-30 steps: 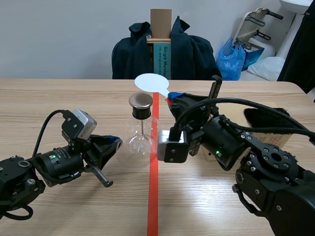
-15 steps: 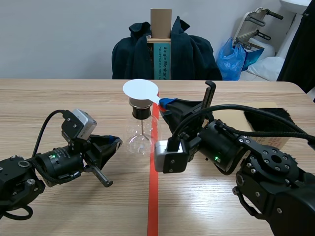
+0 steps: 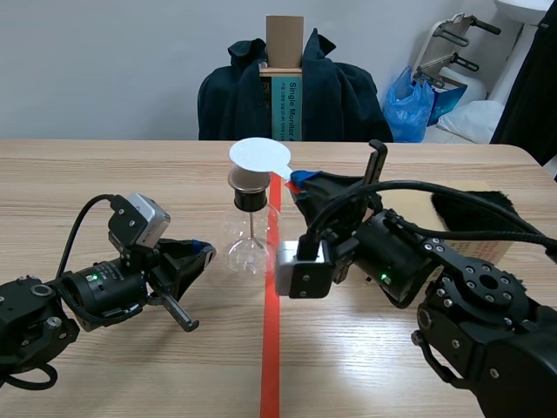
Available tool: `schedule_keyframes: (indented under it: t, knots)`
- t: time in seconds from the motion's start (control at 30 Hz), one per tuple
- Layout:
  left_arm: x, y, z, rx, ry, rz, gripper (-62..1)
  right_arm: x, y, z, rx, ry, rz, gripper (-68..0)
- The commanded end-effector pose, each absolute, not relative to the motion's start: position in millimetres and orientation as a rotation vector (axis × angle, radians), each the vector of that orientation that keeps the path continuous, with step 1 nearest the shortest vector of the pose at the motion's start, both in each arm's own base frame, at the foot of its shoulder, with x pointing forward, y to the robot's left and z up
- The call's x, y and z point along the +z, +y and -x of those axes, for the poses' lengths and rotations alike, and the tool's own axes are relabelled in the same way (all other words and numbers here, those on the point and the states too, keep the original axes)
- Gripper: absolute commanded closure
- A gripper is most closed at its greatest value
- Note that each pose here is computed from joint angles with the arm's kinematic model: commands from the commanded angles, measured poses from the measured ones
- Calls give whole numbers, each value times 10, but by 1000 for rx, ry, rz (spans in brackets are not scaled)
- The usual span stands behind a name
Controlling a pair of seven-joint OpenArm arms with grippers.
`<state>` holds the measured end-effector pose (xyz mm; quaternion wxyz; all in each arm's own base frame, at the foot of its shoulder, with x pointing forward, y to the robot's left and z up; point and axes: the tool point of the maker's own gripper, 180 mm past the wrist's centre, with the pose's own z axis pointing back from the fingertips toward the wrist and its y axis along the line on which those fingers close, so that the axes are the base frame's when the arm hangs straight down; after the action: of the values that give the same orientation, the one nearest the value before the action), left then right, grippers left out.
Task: Do the electroscope experiment.
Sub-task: 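Move the plate toward and away from the electroscope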
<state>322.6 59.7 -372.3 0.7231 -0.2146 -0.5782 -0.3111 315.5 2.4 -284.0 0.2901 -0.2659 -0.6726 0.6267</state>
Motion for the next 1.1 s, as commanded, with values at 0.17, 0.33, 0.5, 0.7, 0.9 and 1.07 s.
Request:
schedule_keyframes:
  t: [0.17, 0.33, 0.5, 0.7, 0.9, 1.07]
  knots:
    - [-3597, 608, -3293, -679, -1320, 476, -32, -2765, -262, -3384, 1564, -1700, 852, -7]
    - [-3597, 608, -3293, -679, -1320, 476, -32, -2773, -400, -3470, 1502, -1635, 909, -7]
    - [-3597, 608, -3293, -679, -1320, 476, -32, -2776, -455, -3499, 1479, -1610, 930, -7]
    - [-3600, 608, -3293, -679, -1318, 475, -32, -2771, -394, -3467, 1505, -1638, 908, -7]
    - [-3603, 609, -3293, -680, -1316, 475, -32, -2765, -261, -3384, 1564, -1700, 853, -7]
    - [-3603, 609, -3293, -680, -1316, 475, -32, -2757, -105, -3265, 1638, -1776, 780, -6]
